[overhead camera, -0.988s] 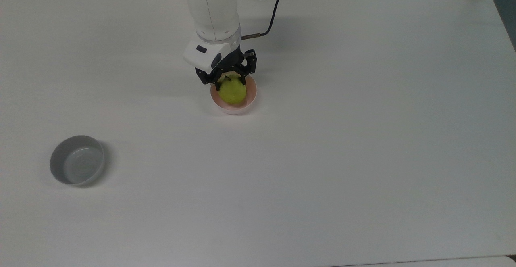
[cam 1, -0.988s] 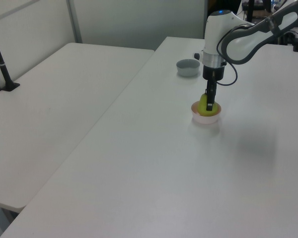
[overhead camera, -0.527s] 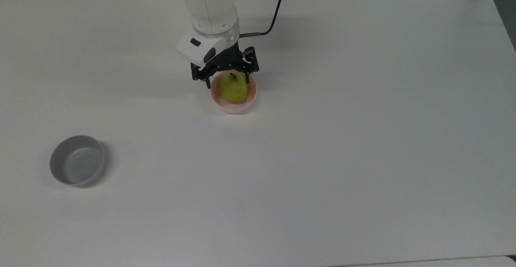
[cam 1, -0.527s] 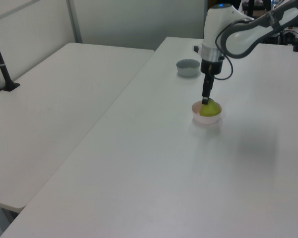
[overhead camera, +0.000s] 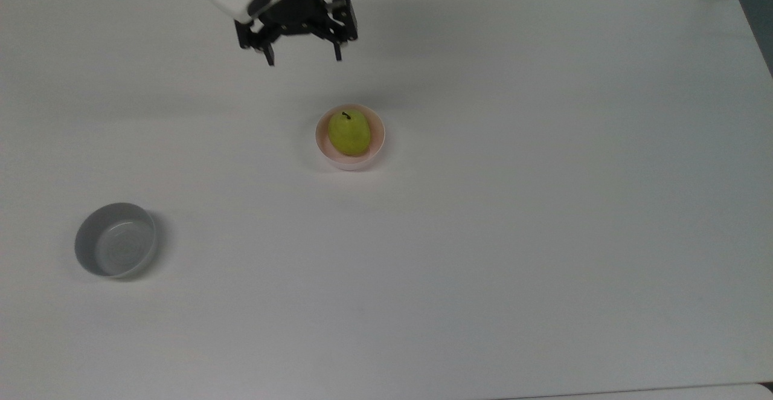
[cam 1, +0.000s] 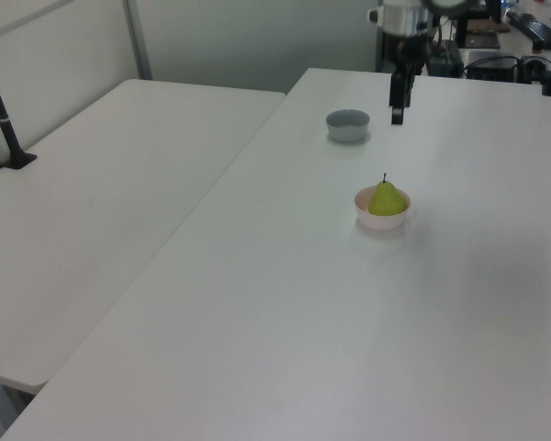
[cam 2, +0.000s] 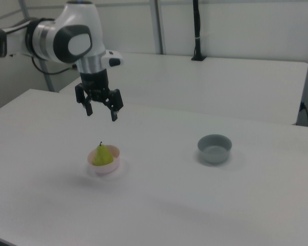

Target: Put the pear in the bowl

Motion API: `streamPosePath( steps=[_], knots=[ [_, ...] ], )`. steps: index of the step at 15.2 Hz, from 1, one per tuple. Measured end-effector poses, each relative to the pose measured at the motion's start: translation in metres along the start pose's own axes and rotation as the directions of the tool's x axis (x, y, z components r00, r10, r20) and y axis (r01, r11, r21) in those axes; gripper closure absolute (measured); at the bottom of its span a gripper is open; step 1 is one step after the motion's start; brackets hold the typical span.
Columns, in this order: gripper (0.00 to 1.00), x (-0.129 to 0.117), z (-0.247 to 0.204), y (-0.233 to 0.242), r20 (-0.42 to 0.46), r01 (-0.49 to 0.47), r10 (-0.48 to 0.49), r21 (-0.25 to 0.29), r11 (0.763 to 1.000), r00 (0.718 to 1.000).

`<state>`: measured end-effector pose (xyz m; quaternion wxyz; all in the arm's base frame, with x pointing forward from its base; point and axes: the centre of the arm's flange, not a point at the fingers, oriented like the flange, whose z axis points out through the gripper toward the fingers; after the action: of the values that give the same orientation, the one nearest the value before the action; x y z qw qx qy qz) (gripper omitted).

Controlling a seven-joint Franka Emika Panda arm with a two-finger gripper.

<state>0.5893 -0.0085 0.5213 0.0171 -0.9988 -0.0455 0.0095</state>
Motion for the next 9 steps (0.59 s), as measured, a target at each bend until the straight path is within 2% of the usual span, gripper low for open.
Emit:
streamPosePath(
  steps=[5, 9],
  knots=[
    [0.0, -0.022, -0.066, 0.045, -0.038, -0.083, 0.082, -0.003, 0.997, 0.996],
    [0.0, -0.034, -0.09, 0.05, -0.081, -0.095, 0.095, -0.007, 0.995, 0.992]
  ],
)
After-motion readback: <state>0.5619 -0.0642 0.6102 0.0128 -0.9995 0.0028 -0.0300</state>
